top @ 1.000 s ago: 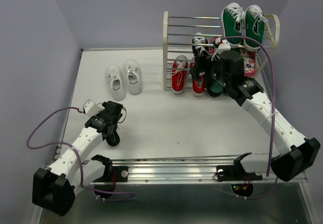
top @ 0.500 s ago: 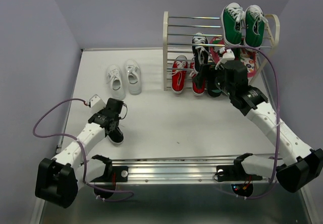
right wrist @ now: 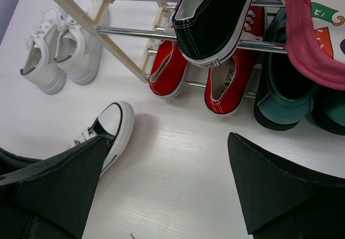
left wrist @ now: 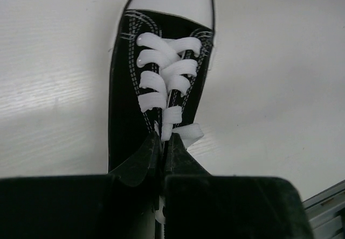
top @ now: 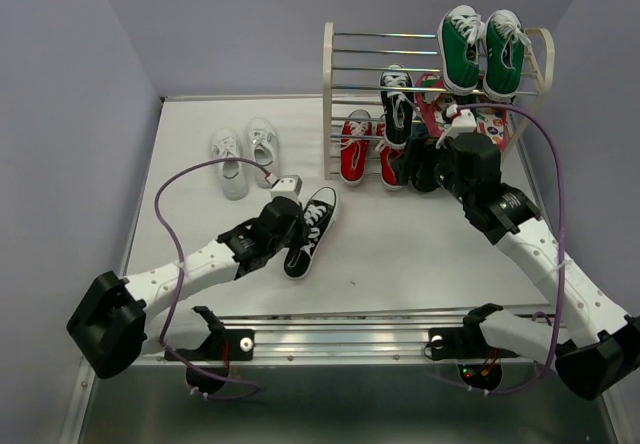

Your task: Place and organize the shoes onto the shoe shelf

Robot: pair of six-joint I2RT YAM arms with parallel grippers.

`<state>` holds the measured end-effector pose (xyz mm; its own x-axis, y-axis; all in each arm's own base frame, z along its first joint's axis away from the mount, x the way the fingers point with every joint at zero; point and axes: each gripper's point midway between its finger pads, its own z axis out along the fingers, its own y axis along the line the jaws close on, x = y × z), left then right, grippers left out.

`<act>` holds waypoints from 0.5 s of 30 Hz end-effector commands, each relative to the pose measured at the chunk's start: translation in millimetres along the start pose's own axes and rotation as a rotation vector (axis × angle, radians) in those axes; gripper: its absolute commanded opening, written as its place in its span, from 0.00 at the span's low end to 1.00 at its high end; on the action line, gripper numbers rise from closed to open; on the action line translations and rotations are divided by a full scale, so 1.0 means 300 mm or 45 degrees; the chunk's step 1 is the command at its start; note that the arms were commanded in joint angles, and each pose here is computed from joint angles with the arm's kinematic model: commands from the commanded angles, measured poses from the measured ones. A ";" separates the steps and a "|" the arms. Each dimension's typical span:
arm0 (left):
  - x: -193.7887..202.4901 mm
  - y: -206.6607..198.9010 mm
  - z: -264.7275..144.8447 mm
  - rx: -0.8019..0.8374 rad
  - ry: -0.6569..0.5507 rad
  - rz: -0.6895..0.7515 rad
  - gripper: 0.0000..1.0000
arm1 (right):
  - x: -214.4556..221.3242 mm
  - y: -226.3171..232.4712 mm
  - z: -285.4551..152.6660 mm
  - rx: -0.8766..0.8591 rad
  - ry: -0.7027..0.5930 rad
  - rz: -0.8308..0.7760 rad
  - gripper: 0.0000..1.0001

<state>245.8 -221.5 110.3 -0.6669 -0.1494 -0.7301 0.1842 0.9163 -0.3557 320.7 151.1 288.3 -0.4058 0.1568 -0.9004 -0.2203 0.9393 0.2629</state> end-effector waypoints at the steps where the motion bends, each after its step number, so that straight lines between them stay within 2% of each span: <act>1: -0.193 -0.194 0.024 0.239 -0.207 0.141 0.00 | -0.056 -0.005 -0.033 0.002 -0.094 0.004 1.00; 7: -0.154 -0.199 0.095 0.225 -0.142 0.259 0.00 | -0.055 -0.016 -0.043 0.020 -0.101 0.003 1.00; 8: -0.139 -0.206 0.096 0.244 -0.116 0.288 0.11 | -0.055 -0.019 -0.044 0.024 -0.101 0.003 1.00; 9: -0.115 -0.214 0.095 0.271 -0.072 0.310 0.55 | -0.052 -0.020 -0.045 0.029 -0.091 0.007 1.00; 12: -0.079 -0.187 0.076 0.217 -0.004 0.304 0.80 | -0.048 -0.022 -0.051 0.033 -0.080 0.008 1.00; 13: -0.072 -0.170 0.054 0.193 0.012 0.291 0.95 | -0.045 -0.023 -0.052 0.034 -0.076 0.009 1.00; 14: -0.072 -0.160 0.041 0.172 0.019 0.269 0.99 | -0.045 -0.024 -0.053 0.036 -0.077 0.009 1.00; 15: -0.073 -0.155 0.018 0.156 0.022 0.232 0.99 | -0.041 -0.026 -0.054 0.039 -0.074 0.009 1.00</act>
<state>261.9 -265.7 104.5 -0.6446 0.0730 -0.7610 0.4020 0.8791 -0.2561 314.5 144.2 298.7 -0.3774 0.1705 -0.9102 -0.2104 0.9414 0.2635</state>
